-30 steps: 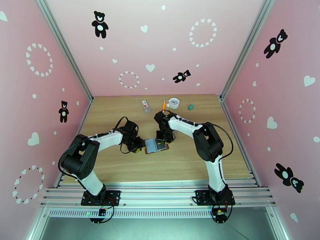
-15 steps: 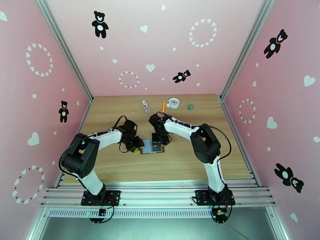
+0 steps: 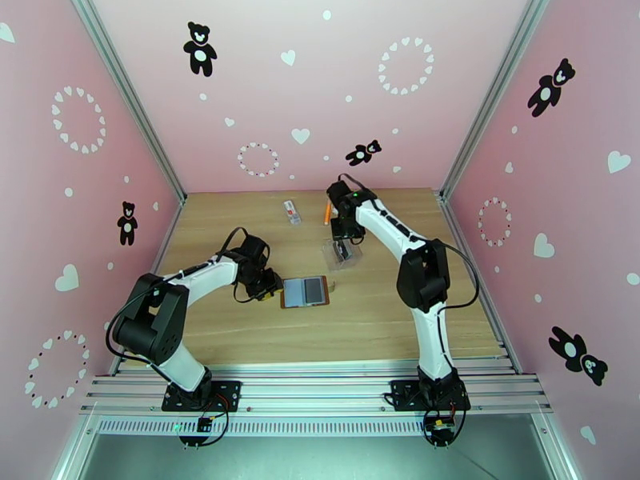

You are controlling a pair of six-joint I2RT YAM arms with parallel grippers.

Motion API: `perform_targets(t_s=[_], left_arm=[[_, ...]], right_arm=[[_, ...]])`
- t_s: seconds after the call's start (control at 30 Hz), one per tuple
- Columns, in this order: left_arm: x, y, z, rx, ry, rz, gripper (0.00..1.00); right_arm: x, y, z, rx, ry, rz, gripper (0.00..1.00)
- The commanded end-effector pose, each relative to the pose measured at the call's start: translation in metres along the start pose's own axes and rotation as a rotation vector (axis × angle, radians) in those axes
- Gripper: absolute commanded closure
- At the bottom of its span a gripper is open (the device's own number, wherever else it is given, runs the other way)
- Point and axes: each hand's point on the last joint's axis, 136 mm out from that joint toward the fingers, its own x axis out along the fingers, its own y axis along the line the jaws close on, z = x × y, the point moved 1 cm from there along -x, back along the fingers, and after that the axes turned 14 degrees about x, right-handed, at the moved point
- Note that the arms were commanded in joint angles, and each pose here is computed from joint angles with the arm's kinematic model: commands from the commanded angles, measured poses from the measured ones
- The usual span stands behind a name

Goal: Put the credit cards into the card holder

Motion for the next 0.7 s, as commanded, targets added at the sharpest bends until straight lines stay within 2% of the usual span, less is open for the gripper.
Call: perform_targets(t_s=[0.0,0.27,0.67], left_arm=[[-0.005,0.002,-0.001,0.008,-0.011,0.013,0.65],[-0.002,0.003,-0.001,0.008,0.001,0.013,0.65],[0.002,0.003,-0.001,0.013,0.017,0.012,0.65]], right_arm=[[0.013,-0.007,-0.013,-0.119,0.065,-0.079,0.52],[0.035,-0.003,-0.025,-0.149,0.146,-0.064,0.52],[0.050,-0.017,-0.031,-0.127,0.205,-0.103,0.52]])
